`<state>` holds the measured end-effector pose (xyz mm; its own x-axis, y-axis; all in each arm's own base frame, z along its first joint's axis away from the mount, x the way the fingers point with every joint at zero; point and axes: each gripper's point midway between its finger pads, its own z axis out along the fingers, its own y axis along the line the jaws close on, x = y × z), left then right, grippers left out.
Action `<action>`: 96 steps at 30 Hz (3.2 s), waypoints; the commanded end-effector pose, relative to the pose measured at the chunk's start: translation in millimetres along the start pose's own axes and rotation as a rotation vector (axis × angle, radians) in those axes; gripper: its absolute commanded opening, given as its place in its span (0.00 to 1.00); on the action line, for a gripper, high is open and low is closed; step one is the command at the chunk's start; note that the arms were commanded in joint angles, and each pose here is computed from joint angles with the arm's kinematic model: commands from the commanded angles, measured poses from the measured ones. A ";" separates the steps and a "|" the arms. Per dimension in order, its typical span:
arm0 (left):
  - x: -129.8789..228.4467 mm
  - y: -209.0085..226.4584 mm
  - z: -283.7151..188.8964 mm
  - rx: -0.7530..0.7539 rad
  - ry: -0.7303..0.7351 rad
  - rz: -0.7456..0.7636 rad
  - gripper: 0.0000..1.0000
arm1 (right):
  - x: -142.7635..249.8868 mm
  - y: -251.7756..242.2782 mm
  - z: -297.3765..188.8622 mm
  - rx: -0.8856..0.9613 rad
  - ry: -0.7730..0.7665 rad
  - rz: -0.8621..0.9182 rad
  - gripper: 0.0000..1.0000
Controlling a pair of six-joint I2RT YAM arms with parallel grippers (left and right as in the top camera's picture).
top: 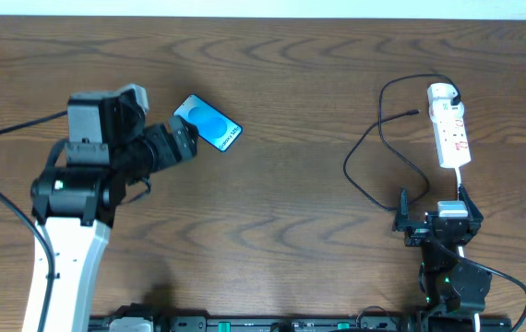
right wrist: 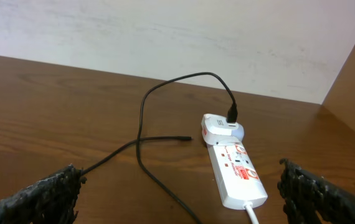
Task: Plug charger to phone and switch on socket
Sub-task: 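Move the left gripper forward over the blue smartphone, then grasp the smartphone edge with the left gripper and tilt it up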
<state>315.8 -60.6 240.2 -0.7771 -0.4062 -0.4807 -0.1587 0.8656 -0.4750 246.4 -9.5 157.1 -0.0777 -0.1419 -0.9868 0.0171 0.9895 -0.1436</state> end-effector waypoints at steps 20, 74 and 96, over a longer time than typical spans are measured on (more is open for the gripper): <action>-91.2 1.6 135.8 -0.335 -0.030 -0.339 0.96 | -0.1 2.6 -0.2 -0.013 -0.003 -0.004 0.99; 58.8 92.2 305.4 -0.641 0.369 -0.466 0.96 | -0.1 2.6 -0.2 -0.013 -0.003 -0.004 0.99; 87.9 96.2 295.5 -0.651 0.499 -0.442 0.76 | -0.1 2.6 -0.2 -0.013 -0.003 -0.004 0.99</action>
<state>462.9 -83.7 -2.9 -0.6897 -0.7125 -0.1288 -0.7122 0.6997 -0.0573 246.4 -9.5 156.9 -0.0781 -0.1419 -0.9868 0.0171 0.9895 -0.1436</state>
